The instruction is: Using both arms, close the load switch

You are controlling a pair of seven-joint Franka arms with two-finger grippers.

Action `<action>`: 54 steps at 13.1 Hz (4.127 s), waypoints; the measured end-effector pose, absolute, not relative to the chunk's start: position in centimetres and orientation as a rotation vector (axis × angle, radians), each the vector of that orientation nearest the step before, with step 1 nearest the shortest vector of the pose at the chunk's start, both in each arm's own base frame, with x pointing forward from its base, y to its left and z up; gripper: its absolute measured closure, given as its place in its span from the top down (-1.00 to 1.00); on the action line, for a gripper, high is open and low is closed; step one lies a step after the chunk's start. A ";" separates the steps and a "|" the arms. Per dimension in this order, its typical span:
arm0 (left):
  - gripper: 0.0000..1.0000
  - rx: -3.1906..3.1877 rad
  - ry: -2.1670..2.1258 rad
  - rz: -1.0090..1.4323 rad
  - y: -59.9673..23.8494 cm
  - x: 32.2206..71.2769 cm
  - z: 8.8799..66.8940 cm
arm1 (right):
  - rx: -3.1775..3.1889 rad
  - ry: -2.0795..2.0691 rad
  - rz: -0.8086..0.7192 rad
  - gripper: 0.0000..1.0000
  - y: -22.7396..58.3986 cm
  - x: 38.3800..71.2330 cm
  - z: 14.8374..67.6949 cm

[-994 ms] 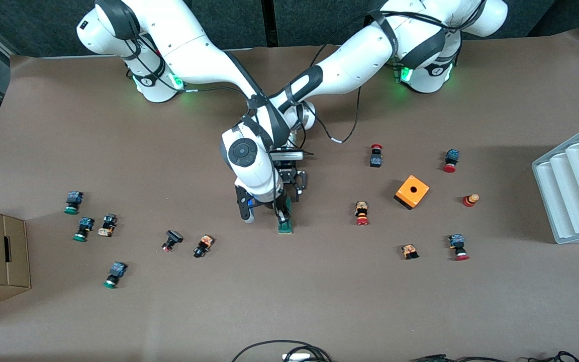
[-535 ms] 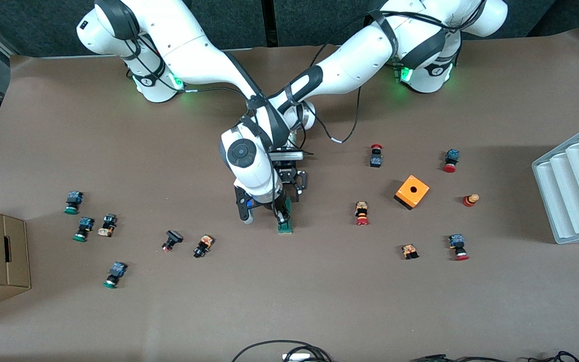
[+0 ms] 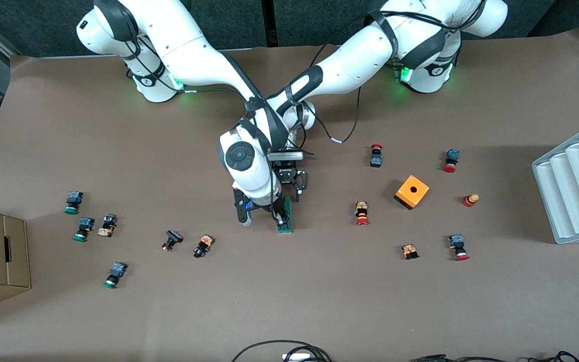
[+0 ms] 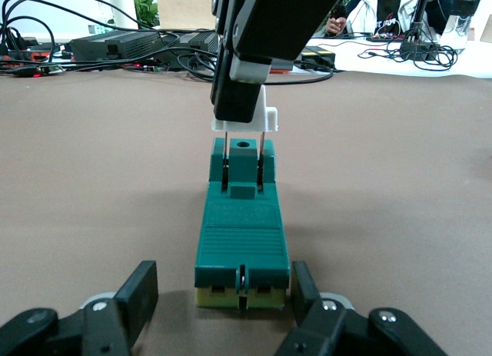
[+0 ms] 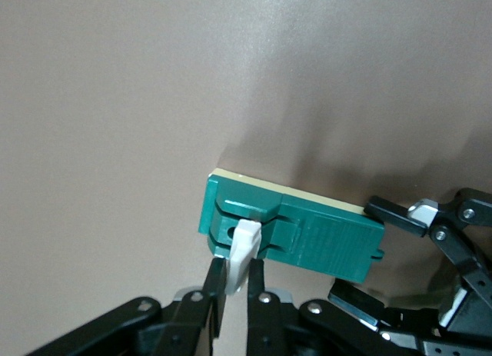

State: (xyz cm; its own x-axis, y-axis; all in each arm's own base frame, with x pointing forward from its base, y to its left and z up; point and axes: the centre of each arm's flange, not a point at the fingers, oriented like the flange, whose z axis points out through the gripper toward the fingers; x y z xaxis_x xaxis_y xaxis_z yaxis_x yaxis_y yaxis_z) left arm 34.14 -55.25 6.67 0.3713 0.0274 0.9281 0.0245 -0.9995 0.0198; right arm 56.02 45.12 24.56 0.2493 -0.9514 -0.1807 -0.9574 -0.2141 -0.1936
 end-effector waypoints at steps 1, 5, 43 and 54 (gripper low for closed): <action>0.57 2.599 0.049 1.759 -55.3 34.1 6.7 | -2.260 1.777 0.034 -0.70 45.1 56.0 24.6; 0.57 2.599 0.049 1.759 -55.3 34.1 6.7 | -2.260 1.791 0.053 -0.69 45.1 56.5 24.6; 0.59 2.600 0.051 1.758 -55.3 34.1 6.7 | -2.513 1.405 0.106 1.00 33.4 64.9 39.7; 1.00 2.988 0.095 1.517 -59.9 35.5 14.5 | -3.027 0.284 0.035 1.00 10.9 57.8 54.3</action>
State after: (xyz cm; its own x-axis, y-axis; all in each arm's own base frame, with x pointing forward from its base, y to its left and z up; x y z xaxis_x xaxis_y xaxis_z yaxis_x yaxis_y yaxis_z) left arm 35.54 -59.90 14.54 0.5935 -0.0447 0.8036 0.1449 -0.9762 -0.1613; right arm 57.84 10.89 54.26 0.9823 -0.1846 -0.0322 -0.1869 -0.9775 -0.0978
